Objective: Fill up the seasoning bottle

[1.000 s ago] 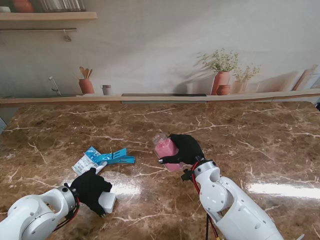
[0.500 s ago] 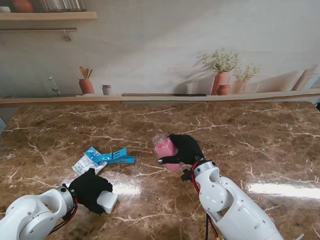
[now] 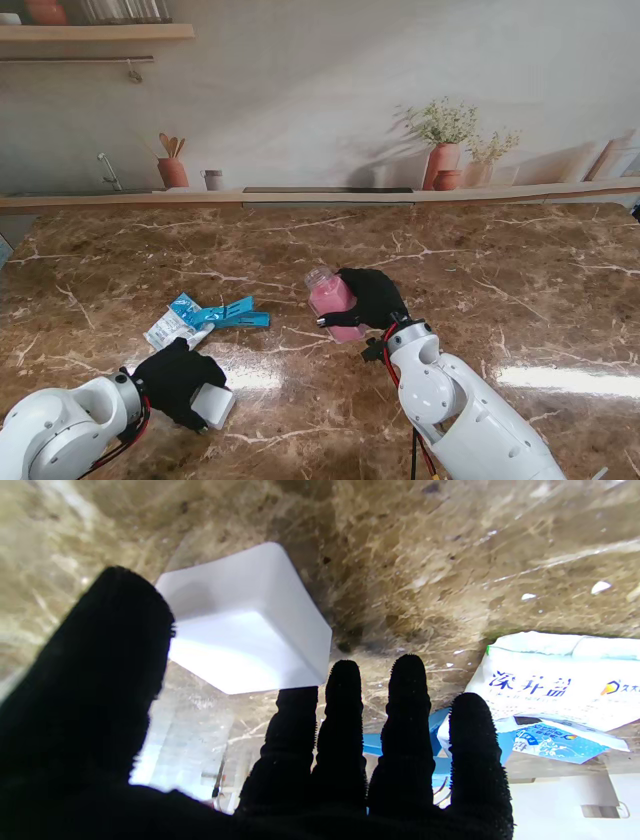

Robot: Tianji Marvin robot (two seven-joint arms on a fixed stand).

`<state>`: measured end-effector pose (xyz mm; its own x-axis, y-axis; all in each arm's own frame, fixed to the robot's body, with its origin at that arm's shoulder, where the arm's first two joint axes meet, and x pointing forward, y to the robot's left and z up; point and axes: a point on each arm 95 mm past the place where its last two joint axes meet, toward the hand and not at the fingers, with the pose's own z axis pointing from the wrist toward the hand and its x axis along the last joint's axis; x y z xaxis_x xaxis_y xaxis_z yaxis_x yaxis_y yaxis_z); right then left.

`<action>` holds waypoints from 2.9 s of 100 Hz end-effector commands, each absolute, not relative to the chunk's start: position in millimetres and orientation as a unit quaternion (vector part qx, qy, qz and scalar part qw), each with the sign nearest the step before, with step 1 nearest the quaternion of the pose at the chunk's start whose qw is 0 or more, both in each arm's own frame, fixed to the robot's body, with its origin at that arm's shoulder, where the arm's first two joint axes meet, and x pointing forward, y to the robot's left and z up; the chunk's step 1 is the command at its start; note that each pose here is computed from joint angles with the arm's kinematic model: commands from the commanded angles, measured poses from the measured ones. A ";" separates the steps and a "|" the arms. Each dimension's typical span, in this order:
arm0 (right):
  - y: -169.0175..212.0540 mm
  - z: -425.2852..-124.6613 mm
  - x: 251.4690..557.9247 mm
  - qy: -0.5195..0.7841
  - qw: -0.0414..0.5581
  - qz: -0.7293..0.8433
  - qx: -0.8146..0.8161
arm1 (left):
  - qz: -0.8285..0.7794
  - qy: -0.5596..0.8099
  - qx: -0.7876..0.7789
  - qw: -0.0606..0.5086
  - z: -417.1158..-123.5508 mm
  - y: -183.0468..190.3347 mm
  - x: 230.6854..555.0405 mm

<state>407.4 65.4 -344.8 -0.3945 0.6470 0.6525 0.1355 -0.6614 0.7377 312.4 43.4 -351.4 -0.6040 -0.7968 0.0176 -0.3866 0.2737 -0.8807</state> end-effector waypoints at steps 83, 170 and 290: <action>66.3 -376.2 435.5 0.302 0.098 0.777 0.543 | -0.613 0.568 -0.478 0.270 -279.3 25.3 334.0; 60.7 -416.2 462.5 0.308 0.069 0.734 0.601 | -0.629 0.541 -0.484 0.278 -276.6 10.7 361.4; 31.1 -389.6 445.0 0.340 0.080 0.741 0.574 | -0.627 0.537 -0.484 0.289 -278.5 17.8 365.4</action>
<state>450.0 42.8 -386.7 -0.3401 0.4943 0.8000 0.2619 -0.7673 0.5854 364.7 14.8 -276.4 -0.3763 -0.8779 0.2962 -0.1580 -0.2542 -0.9542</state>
